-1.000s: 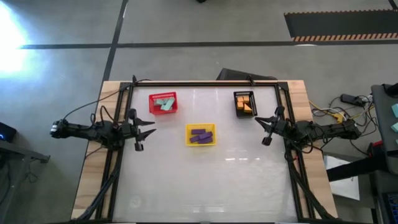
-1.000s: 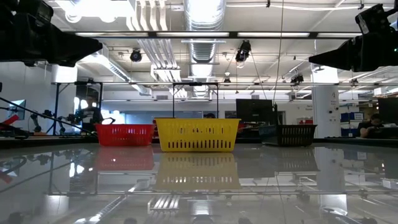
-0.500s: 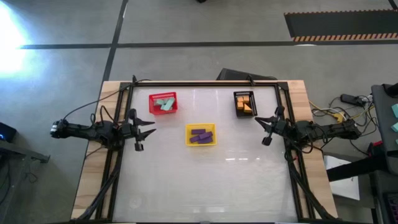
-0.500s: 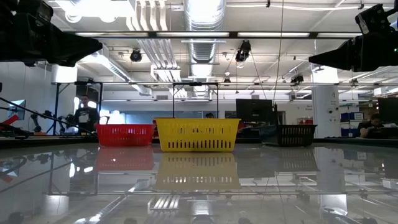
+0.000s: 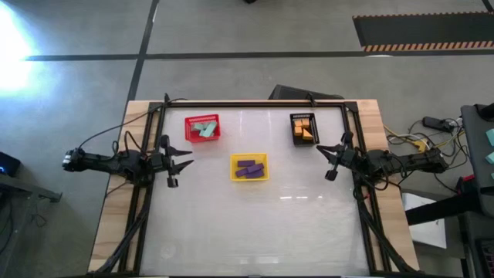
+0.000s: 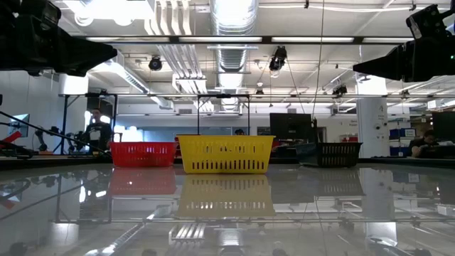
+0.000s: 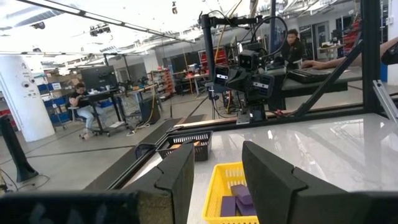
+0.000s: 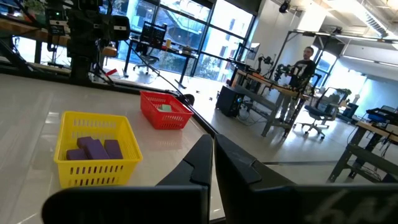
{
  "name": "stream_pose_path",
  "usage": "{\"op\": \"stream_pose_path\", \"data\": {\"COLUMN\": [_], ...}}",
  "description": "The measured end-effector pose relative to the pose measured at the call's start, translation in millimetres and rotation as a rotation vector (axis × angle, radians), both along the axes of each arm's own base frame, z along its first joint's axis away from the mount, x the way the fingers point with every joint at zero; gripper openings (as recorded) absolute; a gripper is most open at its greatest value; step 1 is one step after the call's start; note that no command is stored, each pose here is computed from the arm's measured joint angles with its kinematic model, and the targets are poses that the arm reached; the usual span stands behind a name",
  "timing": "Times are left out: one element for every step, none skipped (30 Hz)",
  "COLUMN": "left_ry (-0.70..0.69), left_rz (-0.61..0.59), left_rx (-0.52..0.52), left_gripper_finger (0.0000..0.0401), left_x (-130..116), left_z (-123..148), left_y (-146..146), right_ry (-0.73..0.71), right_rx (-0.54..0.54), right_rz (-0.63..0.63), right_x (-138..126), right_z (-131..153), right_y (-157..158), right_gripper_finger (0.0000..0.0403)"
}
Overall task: Sort & place blocks by color
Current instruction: Return to Home Position
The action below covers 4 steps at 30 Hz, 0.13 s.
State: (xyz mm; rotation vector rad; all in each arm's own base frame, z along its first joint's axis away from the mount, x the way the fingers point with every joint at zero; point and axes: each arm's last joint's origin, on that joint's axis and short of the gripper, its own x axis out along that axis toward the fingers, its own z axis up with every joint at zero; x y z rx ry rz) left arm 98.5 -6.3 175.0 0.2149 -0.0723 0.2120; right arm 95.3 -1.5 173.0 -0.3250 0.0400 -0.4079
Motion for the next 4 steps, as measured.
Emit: {"op": "stream_pose_path", "data": {"left_ry": [-0.002, -0.002, -0.001, 0.000], "left_rz": [0.000, 0.001, 0.000, 0.000], "left_rx": [0.000, -0.001, 0.000, 0.000], "left_gripper_finger": [0.0120, 0.0120, 0.0120, 0.0120], "left_x": [-0.1, -0.1, 0.0, 0.0], "left_z": [0.1, 0.2, 0.1, 0.0], "left_y": [0.0, 0.1, 0.0, 0.0], "right_ry": [0.000, 0.000, 0.000, 0.000], "right_rx": [0.000, 0.000, 0.000, 0.000], "right_rz": [0.000, 0.000, 0.000, 0.000], "right_x": [0.0, 0.0, 0.0, 0.0], "right_z": [0.0, 0.0, 0.0, 0.0], "right_y": [0.0, 0.0, 0.0, 0.0], "right_gripper_finger": [0.0009, 0.0009, 0.0009, 0.0009]}}
